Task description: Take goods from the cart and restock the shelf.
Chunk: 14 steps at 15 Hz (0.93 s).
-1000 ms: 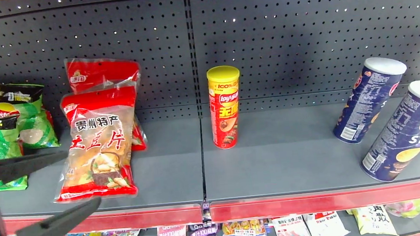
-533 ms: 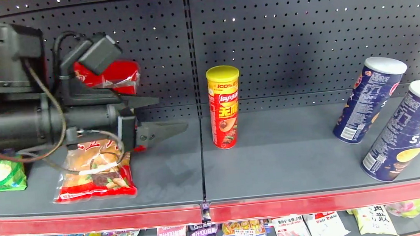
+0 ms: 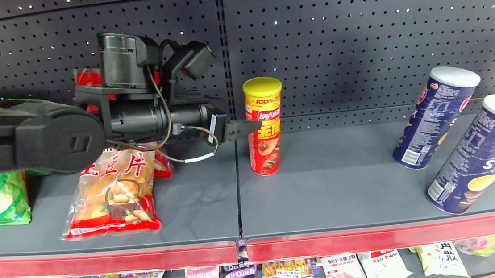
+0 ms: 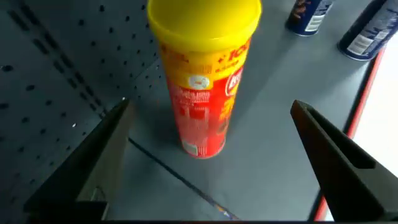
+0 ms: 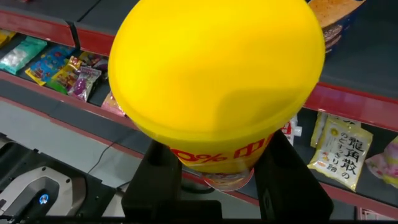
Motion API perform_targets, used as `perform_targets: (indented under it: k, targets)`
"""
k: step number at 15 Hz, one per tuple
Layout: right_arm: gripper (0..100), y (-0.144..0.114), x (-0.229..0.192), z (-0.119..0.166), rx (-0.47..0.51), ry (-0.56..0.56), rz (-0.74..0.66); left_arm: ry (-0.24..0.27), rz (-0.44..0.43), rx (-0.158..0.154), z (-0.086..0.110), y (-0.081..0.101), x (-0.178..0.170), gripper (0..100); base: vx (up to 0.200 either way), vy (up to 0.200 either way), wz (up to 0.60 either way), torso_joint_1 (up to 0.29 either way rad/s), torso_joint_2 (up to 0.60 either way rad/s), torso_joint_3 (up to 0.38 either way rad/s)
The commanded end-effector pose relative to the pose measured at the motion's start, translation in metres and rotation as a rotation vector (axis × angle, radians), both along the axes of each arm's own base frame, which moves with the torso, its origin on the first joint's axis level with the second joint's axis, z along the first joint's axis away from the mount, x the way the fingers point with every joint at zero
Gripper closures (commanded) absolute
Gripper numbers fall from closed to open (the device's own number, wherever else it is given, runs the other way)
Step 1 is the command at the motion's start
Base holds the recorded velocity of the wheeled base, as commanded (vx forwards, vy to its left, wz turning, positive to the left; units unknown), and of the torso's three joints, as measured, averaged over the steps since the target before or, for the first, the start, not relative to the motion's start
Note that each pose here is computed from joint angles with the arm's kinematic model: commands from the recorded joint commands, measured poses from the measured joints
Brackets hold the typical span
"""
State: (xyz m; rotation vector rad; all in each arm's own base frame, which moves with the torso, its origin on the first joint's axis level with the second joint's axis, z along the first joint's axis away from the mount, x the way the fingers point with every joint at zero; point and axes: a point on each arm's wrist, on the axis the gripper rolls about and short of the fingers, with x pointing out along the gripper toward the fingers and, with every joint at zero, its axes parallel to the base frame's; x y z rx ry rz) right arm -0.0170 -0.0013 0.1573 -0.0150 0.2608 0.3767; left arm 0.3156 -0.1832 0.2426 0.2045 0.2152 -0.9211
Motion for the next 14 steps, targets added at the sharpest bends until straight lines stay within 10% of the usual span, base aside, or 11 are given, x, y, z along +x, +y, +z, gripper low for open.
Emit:
perform_targets:
  k: [1, 14]
  targets:
    - [100, 0.0, 0.0, 0.0, 0.004, 0.001, -0.001, 0.014, -0.003, 0.004, -0.01, -0.007, 0.012, 0, 0.0, 0.0, 0.0, 0.0, 0.0, 0.0]
    - [100, 0.0, 0.0, -0.001, 0.006, 0.005, -0.002, -0.031, -0.028, -0.012, -0.019, -0.043, 0.049, 0, 0.0, 0.0, 0.0, 0.0, 0.0, 0.0]
